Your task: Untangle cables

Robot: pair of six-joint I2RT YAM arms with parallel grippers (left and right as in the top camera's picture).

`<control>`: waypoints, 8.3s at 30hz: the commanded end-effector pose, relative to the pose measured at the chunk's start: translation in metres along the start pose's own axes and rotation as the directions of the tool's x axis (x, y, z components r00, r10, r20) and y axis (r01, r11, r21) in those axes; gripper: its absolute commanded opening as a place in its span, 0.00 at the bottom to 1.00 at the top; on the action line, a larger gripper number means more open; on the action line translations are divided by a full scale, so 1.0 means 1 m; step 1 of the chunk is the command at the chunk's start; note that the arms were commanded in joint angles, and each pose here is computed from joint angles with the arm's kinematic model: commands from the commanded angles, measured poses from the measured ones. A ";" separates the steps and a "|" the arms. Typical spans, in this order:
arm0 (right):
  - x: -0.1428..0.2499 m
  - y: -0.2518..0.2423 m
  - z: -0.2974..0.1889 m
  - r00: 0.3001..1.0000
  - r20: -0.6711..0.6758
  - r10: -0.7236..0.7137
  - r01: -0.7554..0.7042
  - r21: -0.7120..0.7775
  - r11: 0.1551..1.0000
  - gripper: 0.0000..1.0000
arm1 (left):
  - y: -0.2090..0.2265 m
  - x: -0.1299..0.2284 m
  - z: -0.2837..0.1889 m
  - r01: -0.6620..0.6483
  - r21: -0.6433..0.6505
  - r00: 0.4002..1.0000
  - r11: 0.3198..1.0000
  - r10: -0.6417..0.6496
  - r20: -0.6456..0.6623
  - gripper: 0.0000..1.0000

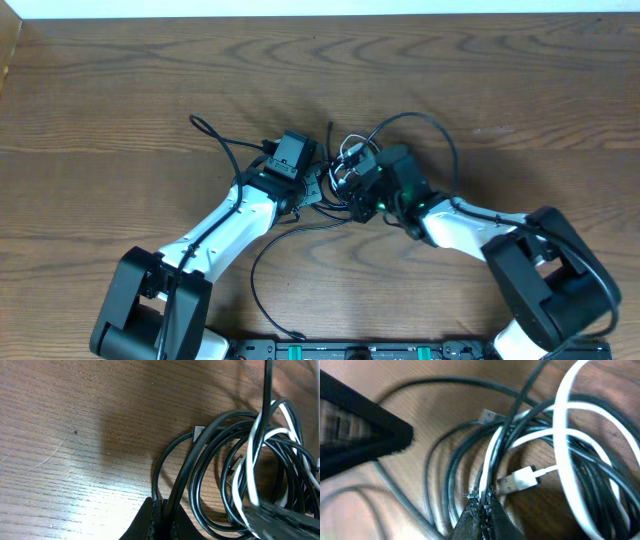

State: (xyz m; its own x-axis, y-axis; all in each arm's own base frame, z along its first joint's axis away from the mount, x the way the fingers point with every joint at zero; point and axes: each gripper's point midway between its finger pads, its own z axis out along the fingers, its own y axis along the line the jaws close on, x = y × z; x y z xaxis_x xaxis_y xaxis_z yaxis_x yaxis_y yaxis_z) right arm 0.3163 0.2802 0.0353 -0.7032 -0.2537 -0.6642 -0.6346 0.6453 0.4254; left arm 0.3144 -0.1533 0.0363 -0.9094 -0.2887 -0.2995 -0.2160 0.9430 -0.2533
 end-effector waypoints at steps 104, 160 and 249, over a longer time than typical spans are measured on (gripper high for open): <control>-0.042 0.020 -0.185 0.927 -0.041 0.372 -0.374 -0.035 0.927 0.02 | 0.054 -0.024 -0.007 0.028 -0.283 0.987 0.959 0.018 0.159 0.08; 0.036 -0.067 -0.063 0.764 -0.223 0.605 -0.558 0.243 0.794 0.11 | -0.078 0.051 -0.025 -0.168 0.502 0.935 0.848 0.299 -0.192 0.87; 0.028 -0.058 -0.094 0.854 -0.296 0.427 -0.205 0.563 0.801 0.09 | -0.042 0.010 -0.023 0.047 0.451 0.971 0.891 0.066 -0.231 0.85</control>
State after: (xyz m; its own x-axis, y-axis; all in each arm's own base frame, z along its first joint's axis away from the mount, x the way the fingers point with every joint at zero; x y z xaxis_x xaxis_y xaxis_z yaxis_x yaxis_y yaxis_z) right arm 0.2959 0.1637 0.0282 -0.9726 -0.1750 -0.1529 -0.1897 0.9780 0.0873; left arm 0.3097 -0.1887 0.0651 -0.9758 -0.1817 -0.1217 -0.0637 0.7687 -0.6364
